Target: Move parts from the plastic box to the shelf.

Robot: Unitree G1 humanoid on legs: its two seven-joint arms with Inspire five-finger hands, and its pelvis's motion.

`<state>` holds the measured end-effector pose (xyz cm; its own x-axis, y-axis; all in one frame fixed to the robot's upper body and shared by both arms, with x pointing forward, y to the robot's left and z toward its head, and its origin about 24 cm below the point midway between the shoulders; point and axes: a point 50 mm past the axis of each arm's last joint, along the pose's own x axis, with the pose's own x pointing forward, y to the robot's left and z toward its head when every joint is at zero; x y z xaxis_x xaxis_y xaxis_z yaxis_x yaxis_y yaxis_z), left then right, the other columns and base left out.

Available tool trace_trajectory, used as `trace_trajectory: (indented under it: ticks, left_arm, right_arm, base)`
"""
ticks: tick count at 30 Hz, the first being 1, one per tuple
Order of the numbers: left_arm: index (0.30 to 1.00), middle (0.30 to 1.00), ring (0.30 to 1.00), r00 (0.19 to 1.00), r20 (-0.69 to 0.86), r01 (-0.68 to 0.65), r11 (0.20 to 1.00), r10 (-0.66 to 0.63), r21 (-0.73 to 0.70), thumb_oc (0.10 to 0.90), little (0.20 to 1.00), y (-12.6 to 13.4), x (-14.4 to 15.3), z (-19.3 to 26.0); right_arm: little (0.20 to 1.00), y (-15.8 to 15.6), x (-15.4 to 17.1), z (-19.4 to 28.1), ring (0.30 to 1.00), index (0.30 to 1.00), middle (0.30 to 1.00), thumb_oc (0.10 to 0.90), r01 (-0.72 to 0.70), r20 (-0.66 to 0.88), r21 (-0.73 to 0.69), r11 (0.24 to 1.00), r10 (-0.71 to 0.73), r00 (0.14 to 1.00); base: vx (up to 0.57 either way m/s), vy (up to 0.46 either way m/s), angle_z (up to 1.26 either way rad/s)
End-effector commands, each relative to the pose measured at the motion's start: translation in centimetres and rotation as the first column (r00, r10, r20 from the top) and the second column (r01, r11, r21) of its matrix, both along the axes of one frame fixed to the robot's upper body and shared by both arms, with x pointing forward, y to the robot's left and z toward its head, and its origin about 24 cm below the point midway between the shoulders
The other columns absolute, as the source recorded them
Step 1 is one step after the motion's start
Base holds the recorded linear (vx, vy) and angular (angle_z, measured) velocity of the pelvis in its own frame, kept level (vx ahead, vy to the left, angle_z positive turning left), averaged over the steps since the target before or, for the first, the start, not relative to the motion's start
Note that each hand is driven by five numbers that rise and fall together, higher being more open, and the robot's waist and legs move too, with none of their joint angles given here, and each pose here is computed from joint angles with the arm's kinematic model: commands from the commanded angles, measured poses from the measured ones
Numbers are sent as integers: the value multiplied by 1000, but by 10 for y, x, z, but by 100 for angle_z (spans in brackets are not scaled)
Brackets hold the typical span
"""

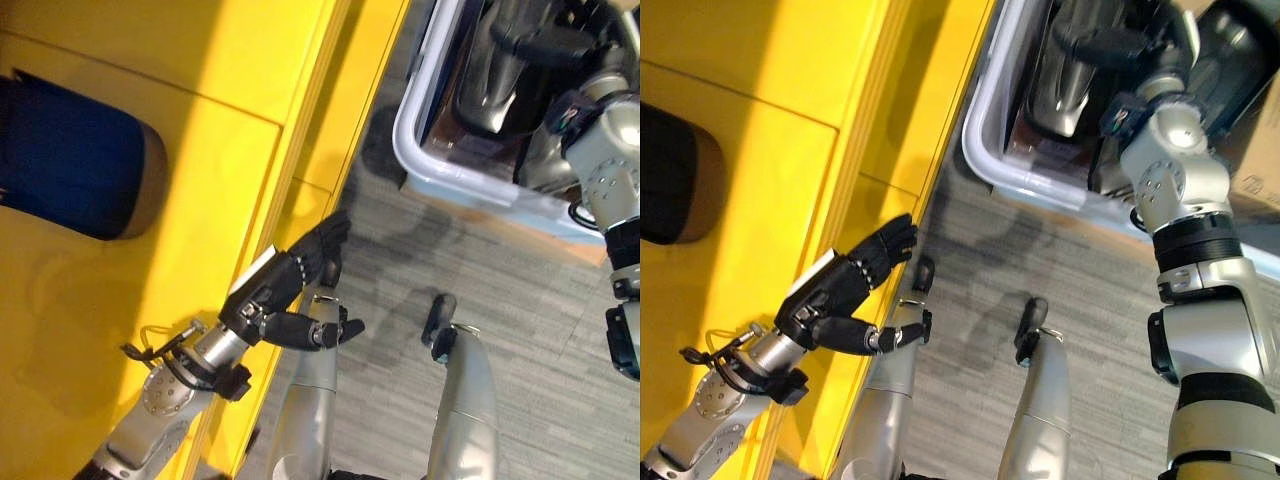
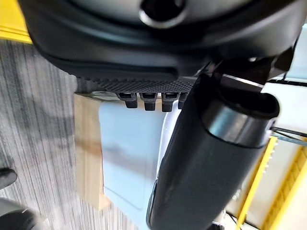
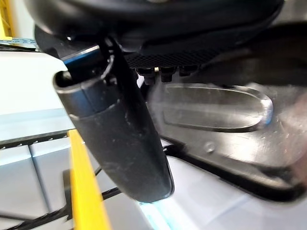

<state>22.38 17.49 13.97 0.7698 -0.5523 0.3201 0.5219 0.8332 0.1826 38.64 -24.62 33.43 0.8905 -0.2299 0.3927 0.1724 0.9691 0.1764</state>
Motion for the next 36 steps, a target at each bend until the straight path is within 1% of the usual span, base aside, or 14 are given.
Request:
trace_trajectory:
  ticks: [1, 2, 5, 7, 11, 18, 25, 33, 36]
  left_arm:
    - [1000, 1000, 1000, 955, 150, -235, 962, 256, -141, 900, 1000, 44, 13, 31]
    - [1000, 1000, 1000, 967, 166, -177, 977, 196, -119, 900, 1000, 36, 11, 27]
    - [1000, 1000, 1000, 974, 136, -157, 973, 181, -167, 900, 1000, 35, 6, 22]
    - [1000, 1000, 1000, 979, 138, -129, 979, 151, -158, 900, 1000, 31, 3, 17]
    - [1000, 1000, 1000, 983, 130, -105, 976, 131, -189, 900, 1000, 25, 1, 16]
    - [1000, 1000, 1000, 986, 125, -79, 970, 110, -229, 900, 1000, 26, -1, 13]
    - [1000, 1000, 1000, 987, 123, -70, 970, 101, -233, 900, 1000, 24, -2, 12]
    - [1000, 1000, 1000, 986, 127, -72, 969, 105, -238, 900, 1000, 23, -3, 10]
    - [1000, 1000, 1000, 988, 123, -67, 969, 98, -237, 900, 1000, 23, -2, 10]
  right_arm:
    - [1000, 8, -15, 46, 1000, 1000, 1000, 900, 8, 217, -29, 1000, -1, 976]
    - [1000, 8, -18, 51, 1000, 1000, 1000, 900, 7, 258, -53, 999, 7, 966]
    - [1000, 2, -23, 56, 1000, 1000, 1000, 900, 65, 290, -68, 996, -42, 956]
    - [1000, 8, -27, 62, 1000, 1000, 1000, 900, 130, 336, -79, 988, -96, 937]
    - [1000, 16, -33, 76, 1000, 1000, 1000, 900, 203, 374, -101, 974, -152, 915]
    - [1000, 27, -38, 89, 1000, 1000, 1000, 900, 208, 398, -157, 966, -131, 908]
    - [1000, 30, -39, 89, 1000, 1000, 1000, 900, 204, 405, -162, 966, -123, 906]
    - [1000, 34, -34, 84, 1000, 1000, 1000, 900, 187, 349, -189, 964, -113, 930]
    - [1000, 32, -35, 84, 1000, 1000, 1000, 900, 197, 368, -162, 967, -126, 921]
  base:
    - [-42, -160, -31]
    - [-55, -84, -14]
    - [-28, -14, 13]
    - [-15, 35, -21]
    - [-11, 60, -11]
    - [-9, 76, -2]
    - [0, 10, -1]
    - [0, 0, 0]
    - [0, 0, 0]
